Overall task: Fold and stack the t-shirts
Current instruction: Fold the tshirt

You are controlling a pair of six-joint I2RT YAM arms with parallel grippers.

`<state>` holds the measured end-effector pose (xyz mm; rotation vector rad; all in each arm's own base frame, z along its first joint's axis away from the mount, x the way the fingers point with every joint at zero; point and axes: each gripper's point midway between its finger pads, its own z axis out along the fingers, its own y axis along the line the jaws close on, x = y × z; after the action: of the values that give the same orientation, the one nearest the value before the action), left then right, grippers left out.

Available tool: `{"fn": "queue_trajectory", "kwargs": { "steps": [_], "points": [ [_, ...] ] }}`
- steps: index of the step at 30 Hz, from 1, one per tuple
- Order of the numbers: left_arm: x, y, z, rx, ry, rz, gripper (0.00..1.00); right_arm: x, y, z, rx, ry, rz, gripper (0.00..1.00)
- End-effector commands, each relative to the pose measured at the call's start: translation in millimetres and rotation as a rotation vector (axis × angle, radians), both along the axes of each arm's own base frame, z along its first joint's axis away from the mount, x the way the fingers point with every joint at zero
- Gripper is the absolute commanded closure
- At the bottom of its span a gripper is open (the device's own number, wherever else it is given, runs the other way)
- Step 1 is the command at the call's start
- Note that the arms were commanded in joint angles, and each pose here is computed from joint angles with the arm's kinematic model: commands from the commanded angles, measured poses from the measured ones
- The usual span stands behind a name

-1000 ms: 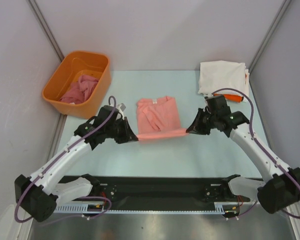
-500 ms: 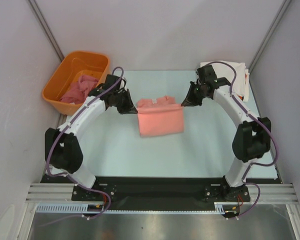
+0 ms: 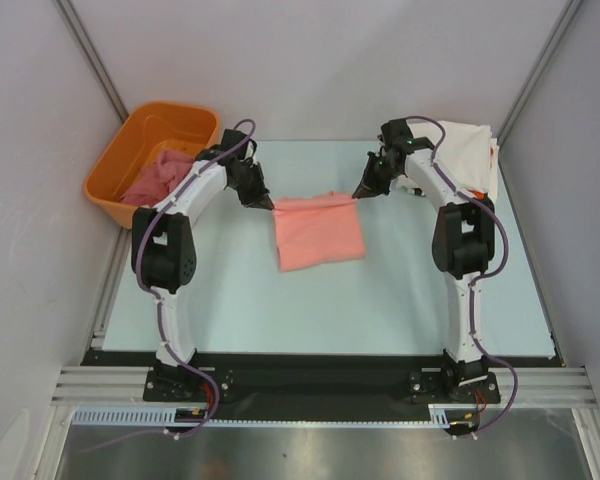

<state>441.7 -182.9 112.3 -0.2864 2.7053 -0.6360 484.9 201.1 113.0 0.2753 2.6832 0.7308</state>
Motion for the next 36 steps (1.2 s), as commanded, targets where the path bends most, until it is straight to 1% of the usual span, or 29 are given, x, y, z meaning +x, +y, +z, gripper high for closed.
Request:
{"fn": "queue_trajectory", "kwargs": {
  "steps": [1, 2, 4, 5, 6, 7, 8, 9, 10, 11, 14, 15, 16, 17, 19, 20, 21, 22, 23, 24, 25, 26, 27, 29, 31, 32, 33, 34, 36],
  "points": [
    [21.4, 13.4, 0.0, 0.039, -0.013, 0.005, 0.95, 18.8, -11.0, 2.2, -0.02, -0.027, -0.002, 1.0],
    [24.6, 14.2, -4.1, 0.042, -0.004, 0.008, 0.95, 21.6, -10.5, -8.0, -0.019, -0.009, -0.002, 1.0],
    [32.4, 16.9, -14.1, 0.045, 0.02, 0.017, 0.93, 27.9, -10.1, -6.5, -0.013, -0.014, -0.003, 1.0],
    [33.7, 17.1, -17.4, 0.045, 0.03, 0.019, 0.91, 29.1, -9.5, -11.3, -0.013, -0.004, -0.005, 0.93],
    [36.3, 17.5, -21.7, 0.048, 0.044, 0.022, 0.89, 34.5, -7.9, -10.9, 0.0, -0.012, 0.0, 0.82],
    [38.6, 18.3, -21.9, 0.05, 0.044, 0.027, 0.79, 36.7, -7.2, -12.3, 0.002, -0.012, 0.001, 0.7],
    [41.3, 20.4, -21.6, 0.052, 0.044, 0.032, 0.75, 40.4, -6.6, -9.8, 0.002, -0.023, 0.003, 0.53],
    [45.8, 21.8, -11.8, 0.048, 0.031, 0.038, 0.71, 47.1, -5.3, -5.5, 0.014, -0.039, 0.007, 0.47],
    [48.0, 23.0, -10.9, 0.048, 0.032, 0.041, 0.66, 51.5, -6.6, -1.3, 0.023, -0.052, 0.005, 0.42],
    [52.3, 24.4, 3.7, 0.043, 0.011, 0.044, 0.64, 51.2, -4.9, 1.9, 0.043, -0.044, 0.008, 0.38],
    [51.6, 24.4, 31.5, 0.043, -0.036, 0.022, 0.61, 47.4, -6.8, 17.0, 0.043, -0.06, 0.013, 0.34],
    [48.2, 26.6, 38.0, 0.056, -0.05, 0.018, 0.61, 41.8, -7.7, 17.1, 0.033, -0.053, 0.012, 0.34],
    [42.8, 24.2, 42.8, 0.071, -0.06, 0.008, 0.6, 26.4, -10.5, 23.8, 0.022, -0.043, 0.012, 0.34],
    [35.5, 25.2, 61.5, 0.078, -0.095, 0.009, 0.6, 21.0, -7.4, 24.0, 0.009, -0.06, 0.012, 0.34],
    [13.6, 17.8, 53.2, 0.107, -0.07, -0.016, 0.6, 4.8, -3.3, 34.3, 0.009, -0.091, 0.01, 0.34],
    [-2.1, 14.2, 54.0, 0.106, -0.072, -0.03, 0.6, -14.7, 3.9, 35.9, 0.019, -0.116, 0.023, 0.34],
    [-11.1, 7.6, 52.6, 0.096, -0.066, -0.041, 0.6, -24.9, 11.1, 43.4, 0.043, -0.13, 0.02, 0.34],
    [-27.9, -5.3, 49.7, 0.085, -0.073, -0.072, 0.6, -42.6, 16.9, 44.9, 0.076, -0.146, 0.041, 0.35],
    [-26.9, -15.9, 52.4, 0.068, -0.092, -0.083, 0.6, -44.2, 28.5, 63.5, 0.116, -0.192, 0.064, 0.35],
    [-44.4, -22.1, 44.7, 0.051, -0.067, -0.083, 0.6, -68.4, 43.5, 43.3, 0.137, -0.138, 0.104, 0.35],
    [-58.0, -41.6, 43.3, -0.001, -0.058, -0.125, 0.6, -76.8, 53.4, 42.0, 0.179, -0.127, 0.124, 0.35],
    [-65.5, -50.2, 28.5, -0.031, -0.055, -0.138, 0.6, -85.1, 71.7, 48.7, 0.265, -0.141, 0.188, 0.35],
    [-70.7, -58.2, 29.0, -0.061, -0.053, -0.132, 0.6, -99.1, 81.3, 34.2, 0.296, -0.096, 0.222, 0.36],
    [-77.4, -75.6, 19.5, -0.088, -0.053, -0.158, 0.61, -105.3, 93.4, 28.9, 0.362, -0.072, 0.263, 0.37],
    [-86.1, -86.8, -2.7, -0.127, -0.003, -0.166, 0.61, -105.5, 90.8, 2.9, 0.361, -0.022, 0.256, 0.38],
    [-83.3, -101.9, -1.4, -0.213, -0.023, -0.202, 0.61, -103.7, 90.3, -4.1, 0.367, -0.022, 0.259, 0.39],
    [-89.0, -103.5, -15.1, -0.229, 0.013, -0.199, 0.61, -103.4, 87.3, -23.4, 0.361, 0.013, 0.25, 0.39],
    [-90.1, -105.1, -33.8, -0.218, 0.05, -0.204, 0.62, -105.6, 79.1, -38.8, 0.352, 0.043, 0.235, 0.4],
    [-91.9, -101.3, -53.8, -0.184, 0.076, -0.215, 0.63, -108.6, 68.7, -60.4, 0.334, 0.068, 0.231, 0.41]
  ]
}}
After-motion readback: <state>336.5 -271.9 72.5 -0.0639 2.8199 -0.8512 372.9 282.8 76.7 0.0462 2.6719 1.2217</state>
